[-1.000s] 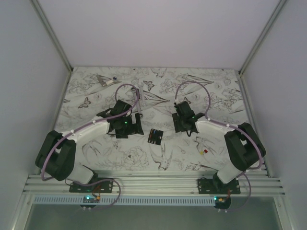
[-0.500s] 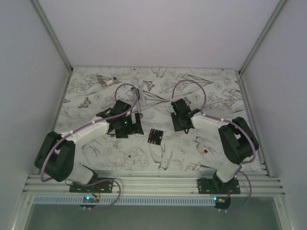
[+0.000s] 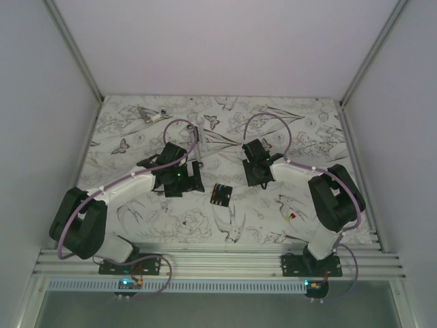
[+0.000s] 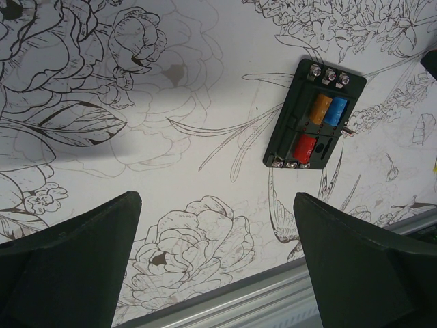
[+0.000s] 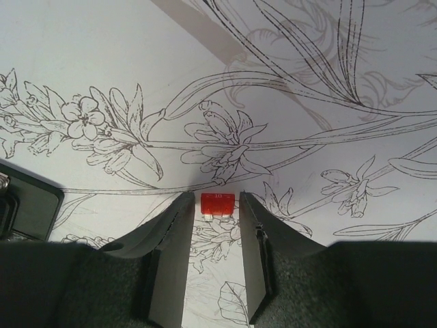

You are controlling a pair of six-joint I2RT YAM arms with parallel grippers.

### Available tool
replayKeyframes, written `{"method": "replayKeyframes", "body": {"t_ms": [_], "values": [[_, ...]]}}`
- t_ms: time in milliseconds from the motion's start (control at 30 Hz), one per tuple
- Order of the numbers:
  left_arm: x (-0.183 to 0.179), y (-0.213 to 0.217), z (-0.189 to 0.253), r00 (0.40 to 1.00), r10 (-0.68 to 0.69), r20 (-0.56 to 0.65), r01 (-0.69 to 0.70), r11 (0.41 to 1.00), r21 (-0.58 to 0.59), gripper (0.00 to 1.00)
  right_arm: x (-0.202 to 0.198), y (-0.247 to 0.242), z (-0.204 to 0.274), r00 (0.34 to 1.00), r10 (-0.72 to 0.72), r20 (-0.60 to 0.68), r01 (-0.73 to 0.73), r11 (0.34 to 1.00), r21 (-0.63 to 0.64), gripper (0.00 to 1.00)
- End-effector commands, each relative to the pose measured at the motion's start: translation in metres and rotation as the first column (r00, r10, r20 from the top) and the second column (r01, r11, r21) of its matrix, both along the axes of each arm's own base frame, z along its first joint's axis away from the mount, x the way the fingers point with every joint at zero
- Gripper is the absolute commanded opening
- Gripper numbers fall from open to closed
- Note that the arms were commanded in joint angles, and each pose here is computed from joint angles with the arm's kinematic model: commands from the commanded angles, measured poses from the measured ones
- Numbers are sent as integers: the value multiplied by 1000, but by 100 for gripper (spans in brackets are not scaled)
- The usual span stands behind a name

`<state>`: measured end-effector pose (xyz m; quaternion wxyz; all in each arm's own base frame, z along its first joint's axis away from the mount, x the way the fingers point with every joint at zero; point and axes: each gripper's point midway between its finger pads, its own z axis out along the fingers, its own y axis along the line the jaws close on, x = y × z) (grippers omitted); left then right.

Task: Snap on the fuse box
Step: Pick up the fuse from the center of the board.

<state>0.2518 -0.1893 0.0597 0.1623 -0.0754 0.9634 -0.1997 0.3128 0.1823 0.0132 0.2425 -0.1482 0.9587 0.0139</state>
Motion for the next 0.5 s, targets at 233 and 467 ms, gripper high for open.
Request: {"method": "replayKeyframes", "body": {"t_ms": [233,467], "values": [[-6,-1,3,1000,0,-6,0,1000,-12,100,-3,0,0,1000,22,-9,-23,1000,-11,30],[-3,-9,11,1000,-13,-4,13,999,-49,100,-2,10,10,996,87,30,-87,996,20,25]]}}
